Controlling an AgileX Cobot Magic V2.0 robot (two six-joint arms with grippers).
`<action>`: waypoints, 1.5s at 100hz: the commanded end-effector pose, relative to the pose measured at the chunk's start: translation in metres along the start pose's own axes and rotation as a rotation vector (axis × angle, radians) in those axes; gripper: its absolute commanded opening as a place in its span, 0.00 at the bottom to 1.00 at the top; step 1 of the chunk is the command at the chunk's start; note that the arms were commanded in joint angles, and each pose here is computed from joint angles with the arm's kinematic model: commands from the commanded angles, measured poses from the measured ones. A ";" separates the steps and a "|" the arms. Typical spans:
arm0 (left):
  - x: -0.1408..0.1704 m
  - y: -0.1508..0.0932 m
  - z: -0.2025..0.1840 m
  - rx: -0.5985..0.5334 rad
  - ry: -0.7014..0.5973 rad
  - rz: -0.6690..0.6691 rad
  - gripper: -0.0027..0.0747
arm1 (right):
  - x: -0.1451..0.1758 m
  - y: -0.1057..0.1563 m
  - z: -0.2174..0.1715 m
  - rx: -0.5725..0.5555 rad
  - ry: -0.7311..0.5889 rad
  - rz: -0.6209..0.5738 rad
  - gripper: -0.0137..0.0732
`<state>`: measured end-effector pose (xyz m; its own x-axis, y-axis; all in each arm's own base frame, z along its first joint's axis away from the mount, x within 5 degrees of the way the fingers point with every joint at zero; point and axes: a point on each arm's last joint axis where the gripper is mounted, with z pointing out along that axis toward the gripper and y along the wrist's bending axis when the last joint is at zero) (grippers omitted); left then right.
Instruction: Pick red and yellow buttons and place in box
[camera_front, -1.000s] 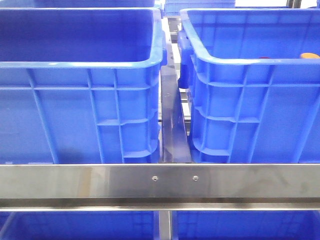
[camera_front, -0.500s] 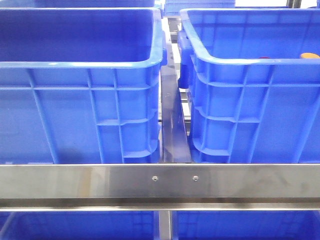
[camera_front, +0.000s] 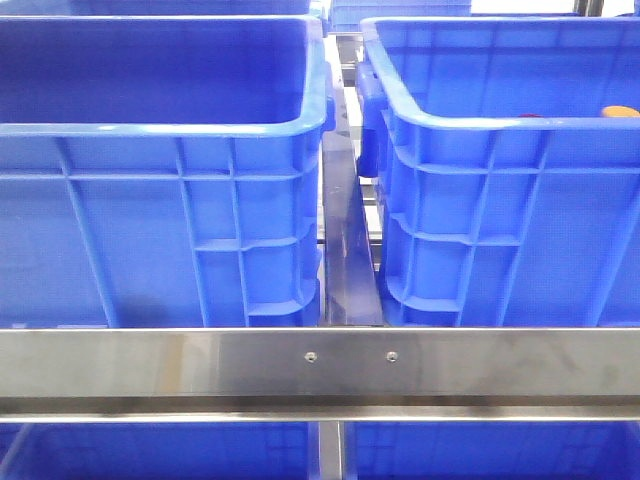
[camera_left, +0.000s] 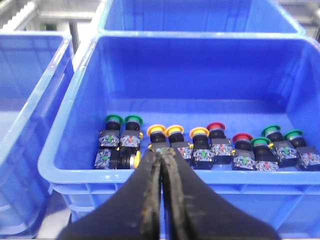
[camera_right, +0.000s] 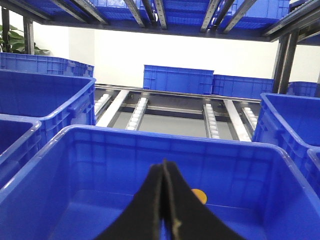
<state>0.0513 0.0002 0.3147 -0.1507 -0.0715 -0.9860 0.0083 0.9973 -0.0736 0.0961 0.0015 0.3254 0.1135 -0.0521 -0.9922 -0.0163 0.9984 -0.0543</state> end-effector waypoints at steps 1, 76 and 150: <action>0.002 -0.001 -0.003 0.019 -0.142 -0.016 0.01 | -0.010 0.002 0.000 -0.026 -0.044 0.092 0.08; 0.100 0.005 0.017 0.039 -0.248 -0.005 0.01 | -0.010 0.002 0.001 -0.026 -0.041 0.093 0.08; 0.109 0.006 0.020 0.046 -0.270 -0.009 0.01 | -0.010 0.002 0.001 -0.026 -0.041 0.093 0.08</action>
<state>0.0556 -0.0021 0.2115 0.0528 -0.0738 -0.9959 0.0437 0.9965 -0.0715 0.0961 0.0015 0.3254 0.1135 -0.0521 -0.9922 -0.0163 0.9984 -0.0543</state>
